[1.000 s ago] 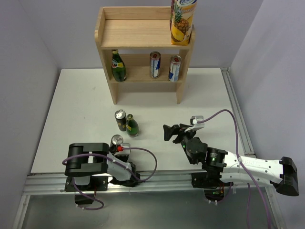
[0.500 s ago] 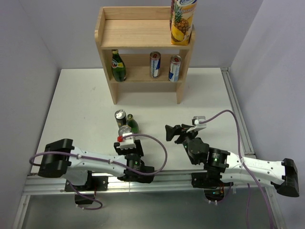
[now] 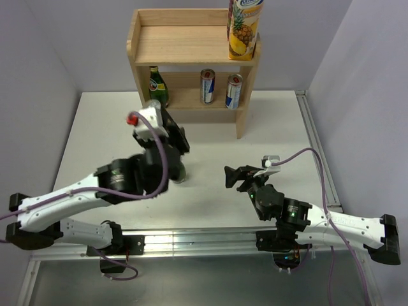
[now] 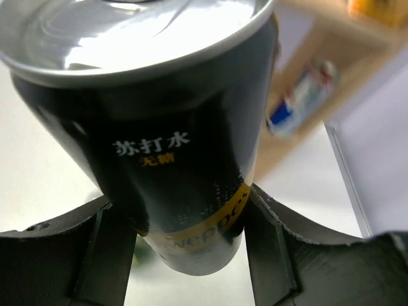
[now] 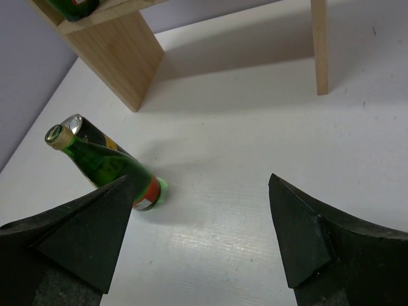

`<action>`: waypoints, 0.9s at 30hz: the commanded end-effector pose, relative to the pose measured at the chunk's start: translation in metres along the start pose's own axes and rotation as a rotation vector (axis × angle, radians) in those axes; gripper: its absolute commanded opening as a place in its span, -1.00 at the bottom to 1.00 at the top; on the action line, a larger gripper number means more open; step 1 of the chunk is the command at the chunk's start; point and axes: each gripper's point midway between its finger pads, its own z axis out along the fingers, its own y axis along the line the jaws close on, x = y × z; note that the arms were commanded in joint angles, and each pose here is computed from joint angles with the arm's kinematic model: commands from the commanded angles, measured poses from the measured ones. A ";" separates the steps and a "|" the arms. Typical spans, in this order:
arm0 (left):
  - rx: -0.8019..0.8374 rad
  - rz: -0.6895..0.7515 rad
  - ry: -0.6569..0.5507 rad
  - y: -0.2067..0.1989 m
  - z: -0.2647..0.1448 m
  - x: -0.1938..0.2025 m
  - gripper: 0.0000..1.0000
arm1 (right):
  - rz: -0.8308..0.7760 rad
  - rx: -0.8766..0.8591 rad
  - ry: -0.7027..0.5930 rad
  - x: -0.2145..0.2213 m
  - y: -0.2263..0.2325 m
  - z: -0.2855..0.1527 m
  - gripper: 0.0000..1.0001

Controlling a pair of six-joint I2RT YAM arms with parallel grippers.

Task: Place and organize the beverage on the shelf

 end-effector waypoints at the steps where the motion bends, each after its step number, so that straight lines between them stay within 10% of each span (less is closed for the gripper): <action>1: 0.092 0.091 -0.197 -0.015 0.015 -0.101 -0.99 | 0.032 0.010 -0.022 -0.008 0.000 -0.001 0.85; 11: -0.017 0.201 -0.299 -0.020 0.120 -0.224 -0.99 | 0.058 0.002 -0.021 -0.008 -0.004 -0.005 0.82; 27: -0.055 0.240 -0.263 0.030 0.263 -0.209 -0.99 | 0.063 0.022 0.008 0.018 -0.022 -0.007 0.81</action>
